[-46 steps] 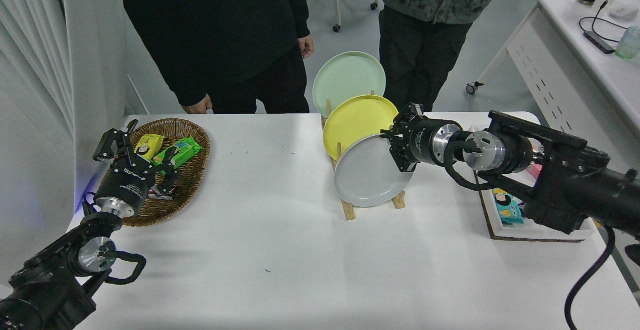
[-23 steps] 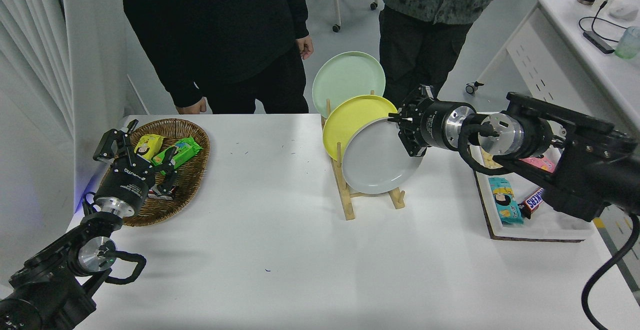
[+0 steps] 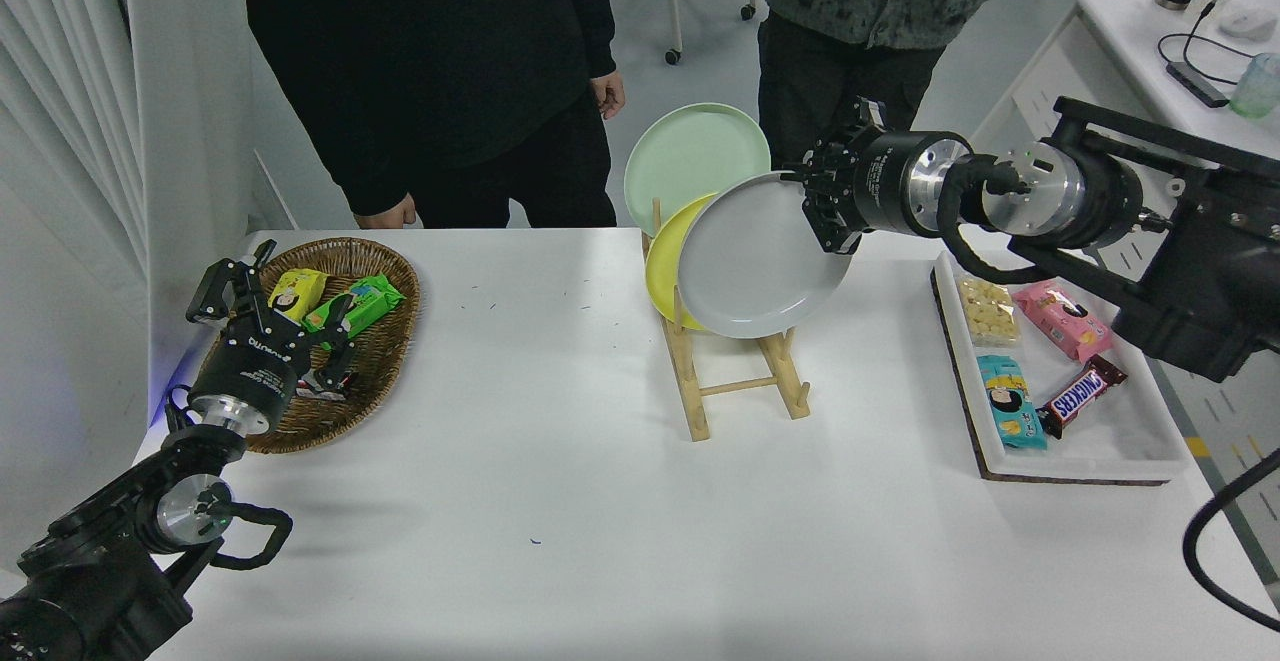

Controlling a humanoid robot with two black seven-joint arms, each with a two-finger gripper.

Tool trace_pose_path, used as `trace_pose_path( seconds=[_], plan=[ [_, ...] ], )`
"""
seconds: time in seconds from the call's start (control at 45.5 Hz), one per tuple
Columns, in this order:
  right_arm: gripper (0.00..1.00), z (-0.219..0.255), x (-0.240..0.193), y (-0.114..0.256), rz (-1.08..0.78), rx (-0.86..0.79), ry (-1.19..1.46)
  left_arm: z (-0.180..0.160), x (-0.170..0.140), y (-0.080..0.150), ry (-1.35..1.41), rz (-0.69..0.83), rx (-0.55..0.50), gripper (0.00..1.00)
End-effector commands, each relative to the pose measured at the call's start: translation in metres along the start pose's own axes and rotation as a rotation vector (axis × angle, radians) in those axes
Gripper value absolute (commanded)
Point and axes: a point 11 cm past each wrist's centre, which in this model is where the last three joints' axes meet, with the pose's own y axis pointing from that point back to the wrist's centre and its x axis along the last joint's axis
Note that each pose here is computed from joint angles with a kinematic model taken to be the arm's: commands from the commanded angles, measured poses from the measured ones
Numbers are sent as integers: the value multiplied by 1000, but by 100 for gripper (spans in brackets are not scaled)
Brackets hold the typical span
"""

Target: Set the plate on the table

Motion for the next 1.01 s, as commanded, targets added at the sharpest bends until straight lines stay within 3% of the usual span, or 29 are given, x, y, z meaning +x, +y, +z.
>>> trace_pose_path(
  seconds=[0.0, 0.154, 0.198, 0.264, 0.637, 0.989],
  plan=[
    [0, -10, 2, 7, 31, -21, -115, 0, 0, 0, 0, 0, 0, 98],
    [0, -2, 26, 10, 66, -42, -186, 0, 0, 0, 0, 0, 0, 98],
    [0, 29, 50, 10, 80, -105, -269, 0, 0, 0, 0, 0, 0, 98],
    [0, 36, 59, 12, 79, -118, -326, 0, 0, 0, 0, 0, 0, 98],
    [0, 85, 86, 12, 74, -195, -667, 0, 0, 0, 0, 0, 0, 98],
    [0, 111, 89, 9, 123, -242, -776, 0, 0, 0, 0, 0, 0, 98]
  ],
)
